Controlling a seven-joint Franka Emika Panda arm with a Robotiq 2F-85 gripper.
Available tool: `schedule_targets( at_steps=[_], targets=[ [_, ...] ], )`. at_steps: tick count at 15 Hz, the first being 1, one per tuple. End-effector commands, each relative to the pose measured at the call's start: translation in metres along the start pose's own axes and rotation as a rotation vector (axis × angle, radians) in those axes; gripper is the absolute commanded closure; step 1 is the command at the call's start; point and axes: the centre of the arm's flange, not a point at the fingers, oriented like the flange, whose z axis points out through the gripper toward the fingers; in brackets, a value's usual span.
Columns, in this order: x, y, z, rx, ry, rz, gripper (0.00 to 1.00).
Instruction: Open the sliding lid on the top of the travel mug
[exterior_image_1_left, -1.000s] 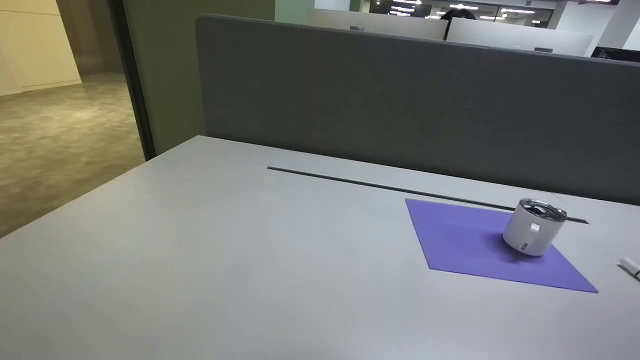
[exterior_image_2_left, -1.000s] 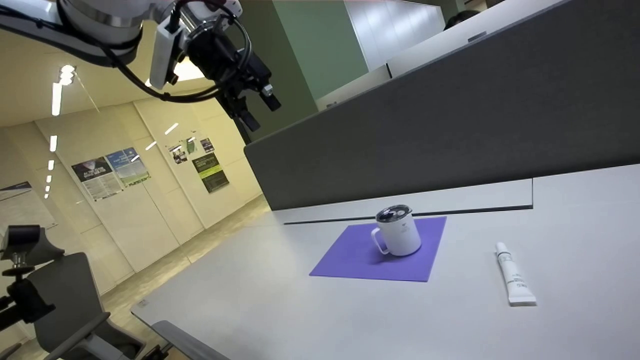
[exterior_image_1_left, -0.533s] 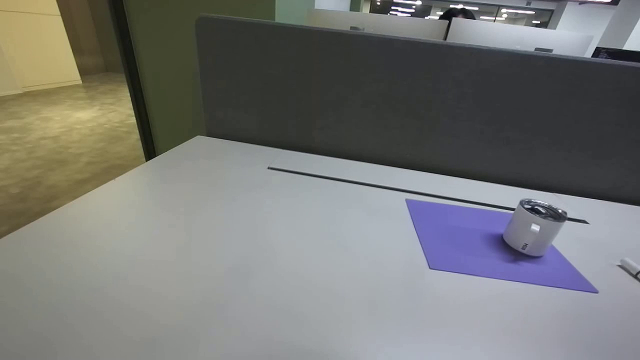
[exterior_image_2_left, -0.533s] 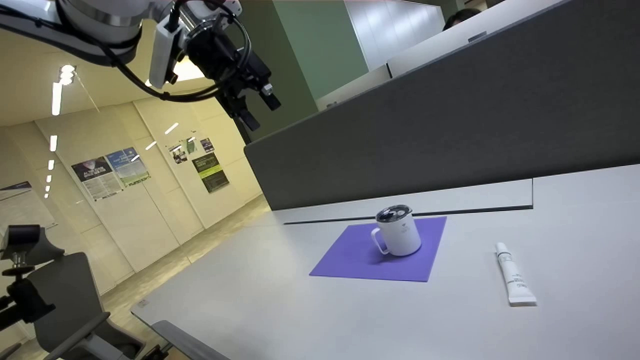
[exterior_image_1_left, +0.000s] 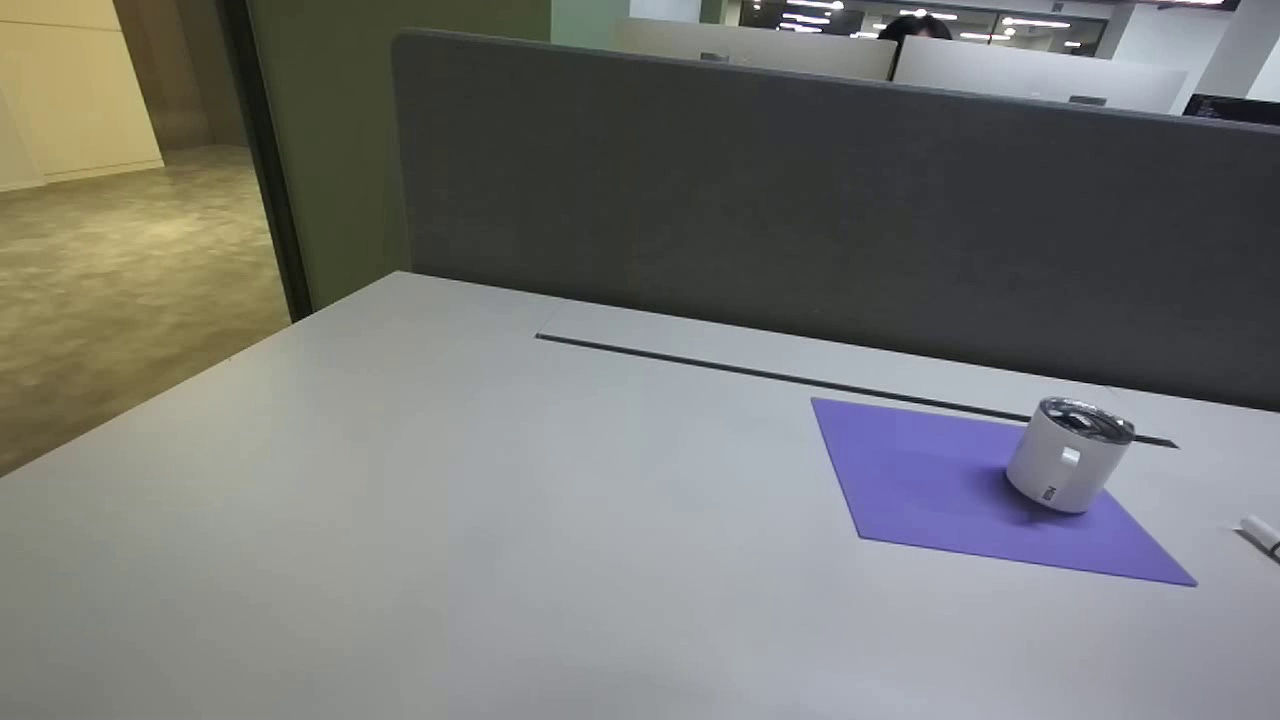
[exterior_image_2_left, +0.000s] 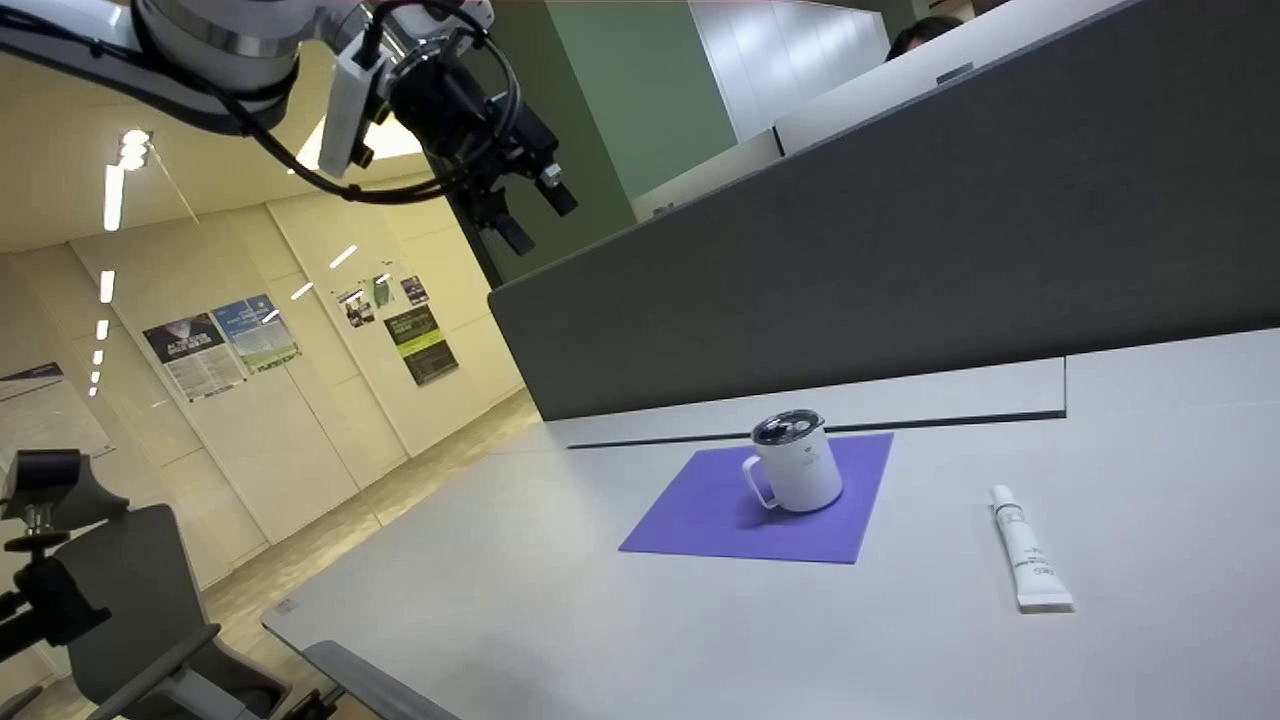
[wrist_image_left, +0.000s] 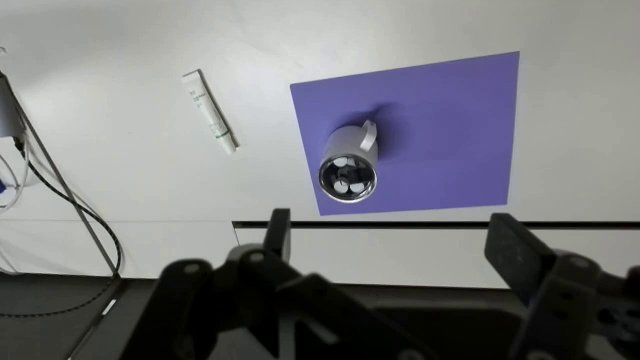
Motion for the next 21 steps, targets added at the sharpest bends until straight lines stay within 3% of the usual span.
schedule_targets(
  at_steps=[1, 2, 3, 6, 13, 16, 17, 21],
  targets=[
    [0.068, 0.004, 0.027, 0.026, 0.052, -0.005, 0.0],
    [0.085, 0.003, 0.038, 0.035, 0.06, -0.011, 0.25],
    [0.101, 0.002, 0.048, 0.045, 0.07, -0.022, 0.25],
    [0.14, -0.004, 0.086, 0.085, 0.043, -0.059, 0.49],
    [0.177, -0.01, 0.136, 0.116, -0.094, -0.19, 0.96],
    [0.184, -0.008, 0.139, 0.105, -0.143, -0.232, 1.0],
    [0.163, -0.013, 0.143, 0.11, -0.118, -0.211, 1.0],
    [0.163, -0.014, 0.146, 0.111, -0.126, -0.217, 1.0]
  ],
)
